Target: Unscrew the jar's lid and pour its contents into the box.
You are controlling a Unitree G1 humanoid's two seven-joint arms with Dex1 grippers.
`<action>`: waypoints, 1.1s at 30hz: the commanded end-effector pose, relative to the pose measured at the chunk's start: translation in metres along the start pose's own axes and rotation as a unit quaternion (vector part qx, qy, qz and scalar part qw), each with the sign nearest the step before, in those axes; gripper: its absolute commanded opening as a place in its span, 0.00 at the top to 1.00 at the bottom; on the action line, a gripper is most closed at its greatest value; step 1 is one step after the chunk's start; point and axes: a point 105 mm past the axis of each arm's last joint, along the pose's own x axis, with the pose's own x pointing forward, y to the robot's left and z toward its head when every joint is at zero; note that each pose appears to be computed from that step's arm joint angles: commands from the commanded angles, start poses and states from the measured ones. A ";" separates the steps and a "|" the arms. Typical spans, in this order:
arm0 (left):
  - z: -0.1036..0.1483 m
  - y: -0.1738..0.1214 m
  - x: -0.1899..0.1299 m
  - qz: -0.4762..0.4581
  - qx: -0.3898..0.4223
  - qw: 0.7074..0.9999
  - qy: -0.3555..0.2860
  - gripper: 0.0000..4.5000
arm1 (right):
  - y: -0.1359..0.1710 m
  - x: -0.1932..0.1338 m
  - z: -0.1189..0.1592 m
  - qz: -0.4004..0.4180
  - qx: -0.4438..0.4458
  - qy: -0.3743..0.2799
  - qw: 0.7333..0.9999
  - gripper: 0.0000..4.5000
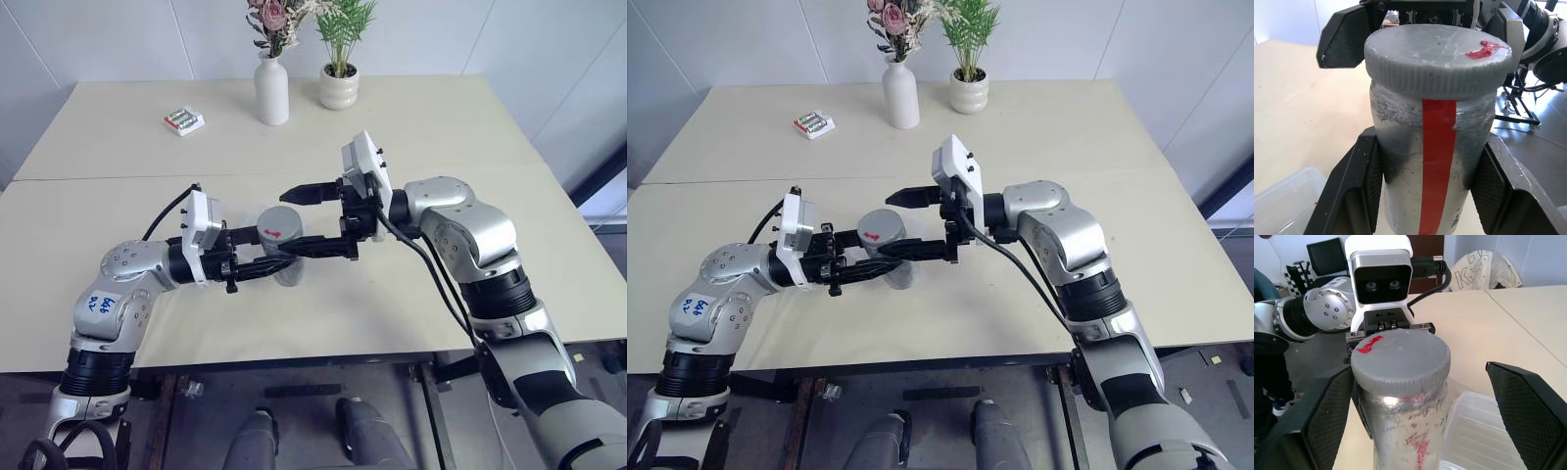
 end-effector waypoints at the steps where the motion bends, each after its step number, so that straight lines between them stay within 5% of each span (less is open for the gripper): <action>1: 0.008 -0.011 0.003 -0.031 0.017 0.999 -0.009 0.51 | -0.017 -0.027 0.019 -0.053 -0.023 -0.022 0.998 0.01; 14: 0.007 -0.011 -0.001 -0.024 0.018 1.000 -0.007 0.51 | -0.023 -0.069 0.003 -0.071 0.005 0.011 0.997 0.01; 20: 0.007 -0.009 -0.002 -0.020 0.019 1.000 -0.005 0.51 | -0.002 -0.044 0.028 -0.016 -0.023 -0.024 0.999 0.01; 33: 0.008 -0.009 0.000 -0.025 0.017 1.000 -0.005 0.51 | 0.029 0.025 0.035 0.042 -0.023 -0.035 0.998 0.01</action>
